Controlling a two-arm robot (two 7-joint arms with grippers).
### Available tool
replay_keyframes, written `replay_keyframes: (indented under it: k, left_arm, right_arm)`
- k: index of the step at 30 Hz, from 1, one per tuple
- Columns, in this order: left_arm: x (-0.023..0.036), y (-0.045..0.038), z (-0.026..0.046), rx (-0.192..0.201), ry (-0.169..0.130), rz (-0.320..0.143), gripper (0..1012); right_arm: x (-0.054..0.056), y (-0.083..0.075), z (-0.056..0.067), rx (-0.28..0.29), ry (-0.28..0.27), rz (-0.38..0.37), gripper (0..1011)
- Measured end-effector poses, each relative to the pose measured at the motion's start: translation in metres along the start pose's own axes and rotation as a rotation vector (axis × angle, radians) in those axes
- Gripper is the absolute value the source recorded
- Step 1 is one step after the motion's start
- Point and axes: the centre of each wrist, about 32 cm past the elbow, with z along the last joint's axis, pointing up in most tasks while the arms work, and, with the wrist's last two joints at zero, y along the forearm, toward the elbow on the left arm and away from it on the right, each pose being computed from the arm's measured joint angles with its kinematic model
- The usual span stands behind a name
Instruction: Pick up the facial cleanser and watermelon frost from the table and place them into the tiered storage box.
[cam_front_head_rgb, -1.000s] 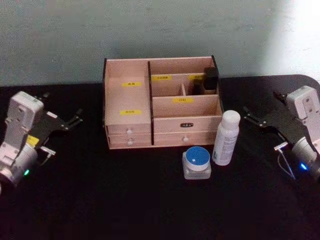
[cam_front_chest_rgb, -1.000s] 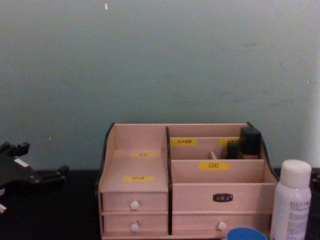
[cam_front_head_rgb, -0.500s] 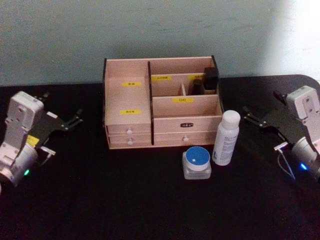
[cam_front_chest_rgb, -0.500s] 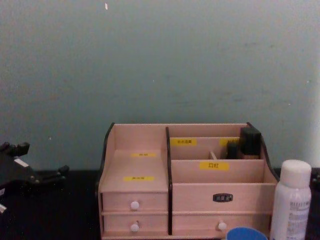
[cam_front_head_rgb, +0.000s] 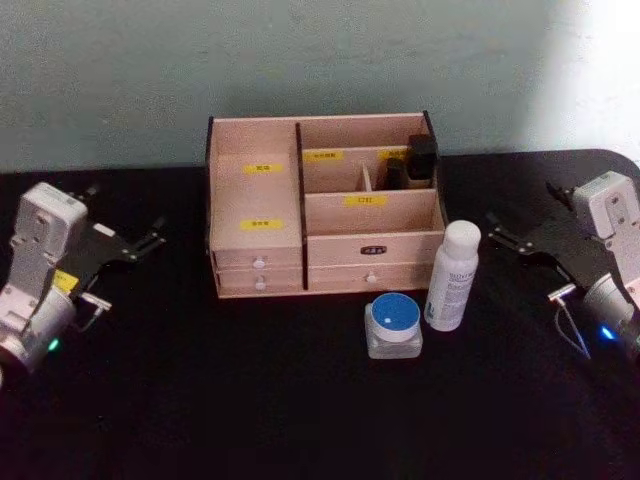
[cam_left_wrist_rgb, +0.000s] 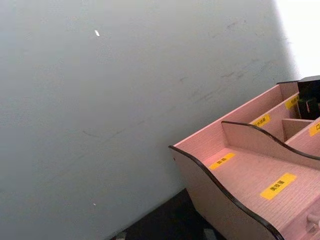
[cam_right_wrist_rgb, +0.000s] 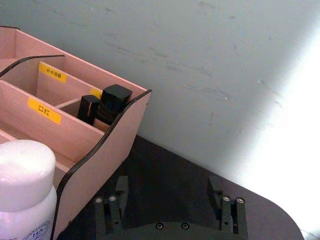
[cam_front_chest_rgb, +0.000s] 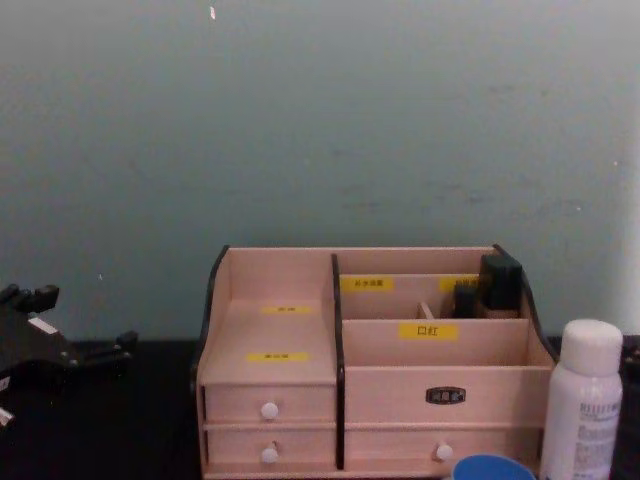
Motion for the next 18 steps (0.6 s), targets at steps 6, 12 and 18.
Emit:
replay_keyframes:
  k: [6,12,18]
  left_arm:
    - [0.0,0.0,0.0,0.0,0.0,0.0,1001]
    - [0.0,0.0,0.0,0.0,0.0,0.0,1002]
    - [0.0,0.0,0.0,0.0,0.0,0.0,1001]
  right_arm:
    - [0.0,0.0,0.0,0.0,0.0,0.0,1002]
    - [0.0,0.0,0.0,0.0,0.0,0.0,1002]
    - [0.0,0.0,0.0,0.0,0.0,0.0,1002]
